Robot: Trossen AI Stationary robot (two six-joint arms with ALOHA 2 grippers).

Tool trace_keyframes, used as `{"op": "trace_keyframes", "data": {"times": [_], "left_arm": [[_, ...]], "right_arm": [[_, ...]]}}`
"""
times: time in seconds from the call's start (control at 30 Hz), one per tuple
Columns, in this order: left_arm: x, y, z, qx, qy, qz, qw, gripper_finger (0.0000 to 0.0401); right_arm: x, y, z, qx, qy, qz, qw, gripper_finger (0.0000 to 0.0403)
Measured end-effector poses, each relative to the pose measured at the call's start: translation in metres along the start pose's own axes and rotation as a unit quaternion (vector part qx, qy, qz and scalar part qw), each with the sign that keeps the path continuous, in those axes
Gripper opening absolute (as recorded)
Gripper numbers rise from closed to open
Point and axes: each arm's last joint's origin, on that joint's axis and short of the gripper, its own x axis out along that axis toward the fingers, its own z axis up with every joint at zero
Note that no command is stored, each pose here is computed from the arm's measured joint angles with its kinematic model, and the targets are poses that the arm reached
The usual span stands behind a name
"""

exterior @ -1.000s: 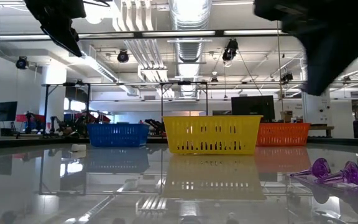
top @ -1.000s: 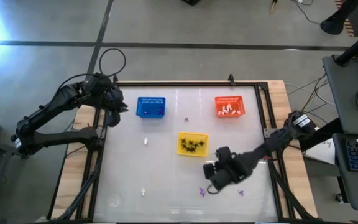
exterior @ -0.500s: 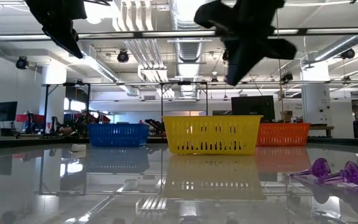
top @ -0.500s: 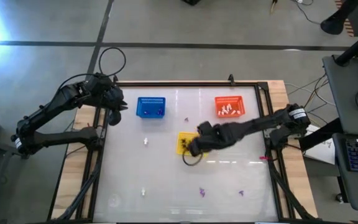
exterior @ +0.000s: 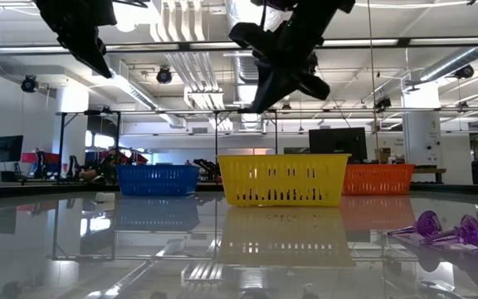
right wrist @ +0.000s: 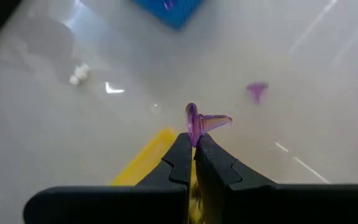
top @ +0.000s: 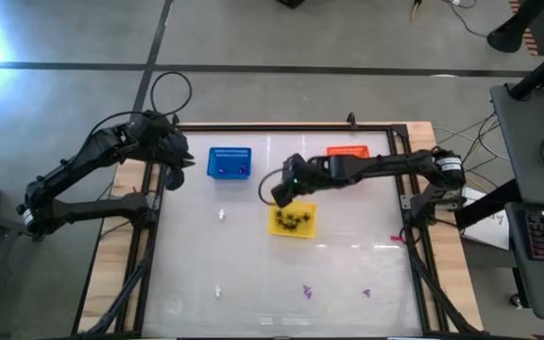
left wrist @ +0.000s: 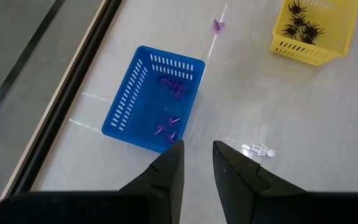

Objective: Sort Halloween decoration
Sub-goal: Put the purple witch hat toy into the blue bin

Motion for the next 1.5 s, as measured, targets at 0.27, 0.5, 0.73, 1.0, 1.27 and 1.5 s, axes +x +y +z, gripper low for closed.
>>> {"op": "trace_keyframes", "data": {"times": [0.27, 0.5, 0.73, 1.0, 1.27, 1.5], "left_arm": [[0.003, 0.001, 0.002, -0.001, 0.003, -0.001, 1.000, 0.0068], [0.005, 0.002, 0.006, -0.012, -0.007, 0.002, 1.000, 0.0068], [0.009, 0.004, 0.007, -0.024, -0.005, 0.001, 1.000, 0.0068], [0.017, 0.006, 0.012, -0.041, 0.000, 0.001, 0.999, 0.0068], [0.023, 0.008, 0.015, -0.052, 0.009, -0.002, 0.999, 0.0068], [0.024, 0.008, 0.015, -0.056, 0.009, -0.001, 0.998, 0.0068]], "right_arm": [[0.010, -0.013, 0.032, -0.016, -0.040, 0.052, 0.998, 0.0008], [0.024, -0.023, 0.056, -0.020, -0.079, 0.095, 0.992, 0.0008], [0.038, -0.031, 0.071, -0.024, -0.109, 0.121, 0.986, 0.0008], [0.072, -0.032, 0.092, -0.040, -0.116, 0.164, 0.979, 0.0008], [0.106, -0.018, 0.112, -0.096, -0.093, 0.189, 0.973, 0.0009], [0.126, -0.020, 0.128, -0.140, -0.044, 0.148, 0.978, 0.0009]]}}
